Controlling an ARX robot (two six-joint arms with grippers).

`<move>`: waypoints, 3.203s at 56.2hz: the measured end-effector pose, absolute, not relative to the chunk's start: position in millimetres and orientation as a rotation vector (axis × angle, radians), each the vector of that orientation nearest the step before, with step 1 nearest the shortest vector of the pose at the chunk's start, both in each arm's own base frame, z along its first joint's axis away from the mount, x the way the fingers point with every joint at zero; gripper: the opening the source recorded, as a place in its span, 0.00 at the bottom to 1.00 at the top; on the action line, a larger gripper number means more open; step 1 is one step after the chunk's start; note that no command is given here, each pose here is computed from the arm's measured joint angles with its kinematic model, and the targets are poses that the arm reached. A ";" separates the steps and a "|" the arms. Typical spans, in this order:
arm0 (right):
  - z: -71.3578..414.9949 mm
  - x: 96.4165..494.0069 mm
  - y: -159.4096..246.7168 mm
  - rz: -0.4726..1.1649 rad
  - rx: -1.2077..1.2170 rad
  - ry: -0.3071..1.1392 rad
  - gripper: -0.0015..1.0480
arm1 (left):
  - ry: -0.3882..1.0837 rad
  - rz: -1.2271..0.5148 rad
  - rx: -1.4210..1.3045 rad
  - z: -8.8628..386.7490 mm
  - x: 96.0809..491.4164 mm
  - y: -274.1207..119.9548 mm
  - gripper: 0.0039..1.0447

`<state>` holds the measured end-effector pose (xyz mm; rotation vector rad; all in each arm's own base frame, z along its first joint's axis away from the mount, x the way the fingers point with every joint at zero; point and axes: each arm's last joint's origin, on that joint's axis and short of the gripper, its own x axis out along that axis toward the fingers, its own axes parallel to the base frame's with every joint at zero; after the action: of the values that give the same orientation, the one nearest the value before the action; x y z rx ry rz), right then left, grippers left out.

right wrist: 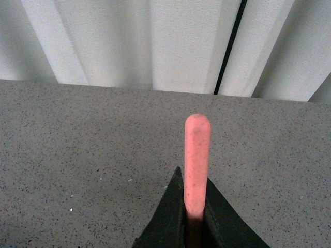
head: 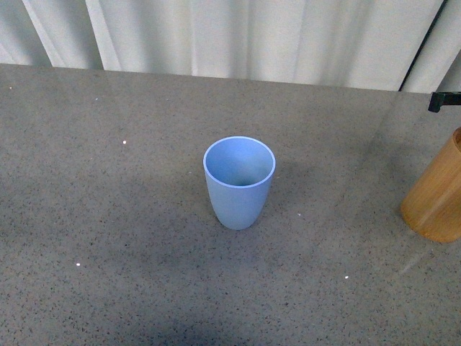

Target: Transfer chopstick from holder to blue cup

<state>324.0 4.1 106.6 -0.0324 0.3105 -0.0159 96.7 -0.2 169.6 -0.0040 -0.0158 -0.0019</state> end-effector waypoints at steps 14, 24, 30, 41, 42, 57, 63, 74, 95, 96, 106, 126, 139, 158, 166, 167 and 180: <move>124.1 317.5 4.1 -0.014 -0.031 0.267 0.02 | -0.016 -0.002 -0.004 169.6 96.7 -0.2 0.94; 168.8 309.1 11.8 -0.008 -0.050 0.133 0.02 | -0.016 -0.002 -0.004 169.6 96.7 -0.2 0.94; 205.7 298.4 27.1 0.017 -0.068 0.031 0.02 | -0.016 -0.002 -0.004 169.6 96.7 -0.2 0.94; 290.2 272.9 80.3 0.188 -0.013 -0.159 0.02 | -0.016 -0.002 -0.004 169.6 96.7 -0.2 0.94; 291.8 271.6 83.0 0.198 -0.009 -0.160 0.02 | -0.016 -0.002 -0.004 169.6 96.7 -0.2 0.94; 269.5 248.8 152.8 0.420 0.039 -0.056 0.02 | -0.016 -0.002 -0.004 169.6 96.7 -0.2 0.94; 254.1 247.3 167.0 0.456 0.039 -0.035 0.02 | -0.016 -0.002 -0.004 169.6 96.7 -0.2 0.94; 226.9 258.5 178.0 0.455 0.017 0.018 0.02 | -0.016 -0.002 -0.004 169.6 96.7 -0.2 0.94; 201.7 282.6 203.7 0.496 -0.022 0.055 0.02 | -0.016 -0.002 -0.004 169.6 96.7 -0.2 0.94; 201.6 283.5 204.6 0.497 -0.023 0.055 0.02 | -0.016 -0.002 -0.004 169.6 96.7 -0.2 0.94; 195.3 287.5 209.4 0.503 -0.032 0.060 0.02 | -0.016 -0.002 -0.004 169.6 96.7 -0.2 0.94; 171.4 290.1 218.8 0.520 -0.047 0.086 0.02 | -0.016 -0.002 -0.004 169.6 96.7 -0.2 0.94; 157.7 287.6 216.9 0.520 -0.059 0.117 0.05 | -0.016 -0.002 -0.004 169.6 96.7 -0.2 0.94; 153.2 280.5 209.5 0.500 -0.046 0.151 0.61 | -0.016 -0.002 -0.004 169.6 96.7 -0.2 0.94; 165.7 273.7 201.0 0.484 -0.030 0.139 0.86 | -0.016 -0.002 -0.004 169.6 96.7 -0.2 0.94; 167.3 272.7 199.3 0.481 -0.028 0.137 0.90 | -0.016 -0.002 -0.004 169.6 96.7 -0.2 0.94; 186.8 255.1 166.0 0.371 -0.035 0.127 0.90 | -0.016 -0.002 -0.004 169.6 96.7 -0.2 0.94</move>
<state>255.1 166.0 186.8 -0.0346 0.1272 0.3705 96.7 -0.2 169.6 -0.0040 -0.0158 -0.0019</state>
